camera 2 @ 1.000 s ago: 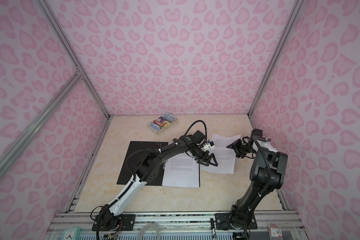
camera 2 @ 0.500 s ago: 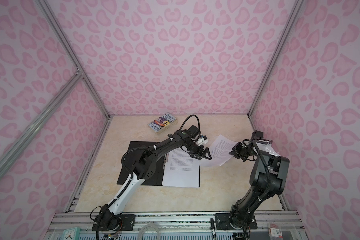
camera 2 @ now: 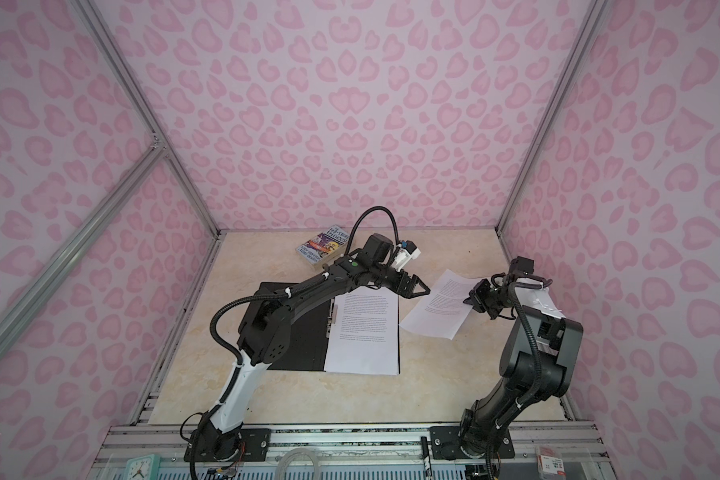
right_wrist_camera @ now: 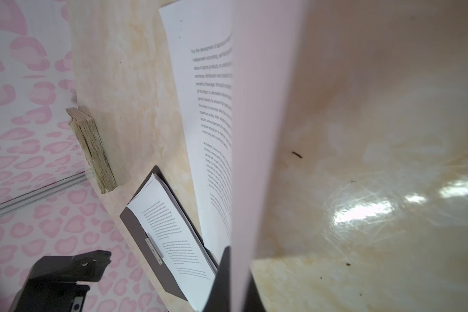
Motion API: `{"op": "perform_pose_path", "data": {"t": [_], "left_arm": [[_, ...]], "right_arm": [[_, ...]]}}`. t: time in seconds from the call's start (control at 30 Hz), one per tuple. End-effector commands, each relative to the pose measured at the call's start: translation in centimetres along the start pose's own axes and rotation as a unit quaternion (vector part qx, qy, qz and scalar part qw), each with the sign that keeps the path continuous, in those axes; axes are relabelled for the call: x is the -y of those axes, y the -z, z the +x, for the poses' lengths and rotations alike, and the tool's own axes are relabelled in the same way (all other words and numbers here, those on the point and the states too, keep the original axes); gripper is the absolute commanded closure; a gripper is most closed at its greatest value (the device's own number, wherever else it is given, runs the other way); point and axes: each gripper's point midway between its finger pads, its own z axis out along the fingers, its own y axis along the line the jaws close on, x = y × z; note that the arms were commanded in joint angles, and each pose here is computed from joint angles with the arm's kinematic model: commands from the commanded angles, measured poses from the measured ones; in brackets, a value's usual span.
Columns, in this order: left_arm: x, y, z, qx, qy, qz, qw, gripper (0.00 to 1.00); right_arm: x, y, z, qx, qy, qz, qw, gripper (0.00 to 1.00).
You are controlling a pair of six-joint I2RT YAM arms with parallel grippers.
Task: Put the files into the folder
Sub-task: 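Lift the loose sheet with the right gripper while left lowers the stack, then lay the loose sheet onto the folder stack with right gripper while left holds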
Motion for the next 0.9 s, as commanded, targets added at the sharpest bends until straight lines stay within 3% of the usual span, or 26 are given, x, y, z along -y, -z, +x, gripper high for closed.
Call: {"op": "perform_pose_path", "data": {"t": [0.0, 0.17, 0.3, 0.37, 0.47, 0.6, 0.73, 0.87], "left_arm": [[14.8, 17.3, -15.1, 0.300, -0.202, 0.042, 0.931, 0.03], [12.9, 22.0, -12.9, 0.358, -0.203, -0.052, 0.910, 0.03], [8.8, 25.2, -8.7, 0.355, -0.153, -0.166, 0.907, 0.03], [5.8, 27.0, -6.0, 0.347, -0.107, -0.232, 0.902, 0.03], [1.6, 30.5, -1.1, 0.335, -0.001, -0.301, 0.893, 0.03], [-2.4, 33.2, 5.6, 0.279, 0.124, -0.362, 0.881, 0.03], [-3.5, 32.6, 9.0, 0.226, 0.171, -0.368, 0.885, 0.03], [-4.4, 31.7, 9.7, 0.207, 0.209, -0.370, 0.881, 0.03]], "right_arm": [[-2.0, 1.3, -0.3, 0.014, 0.013, -0.007, 1.000, 1.00], [-8.9, 4.2, 0.7, 0.044, 0.117, 0.008, 0.992, 1.00], [-15.5, 3.9, 5.4, 0.037, 0.208, 0.009, 0.977, 1.00], [-18.2, 2.5, 9.1, 0.015, 0.245, -0.003, 0.969, 1.00], [-23.1, 0.6, 15.3, -0.034, 0.280, -0.072, 0.957, 1.00], [-27.2, 0.5, 19.9, -0.079, 0.276, -0.159, 0.945, 1.00], [-26.5, 0.1, 18.9, -0.088, 0.217, -0.212, 0.949, 1.00], [-20.3, -5.0, 17.8, -0.116, 0.183, -0.184, 0.959, 1.00]]}}
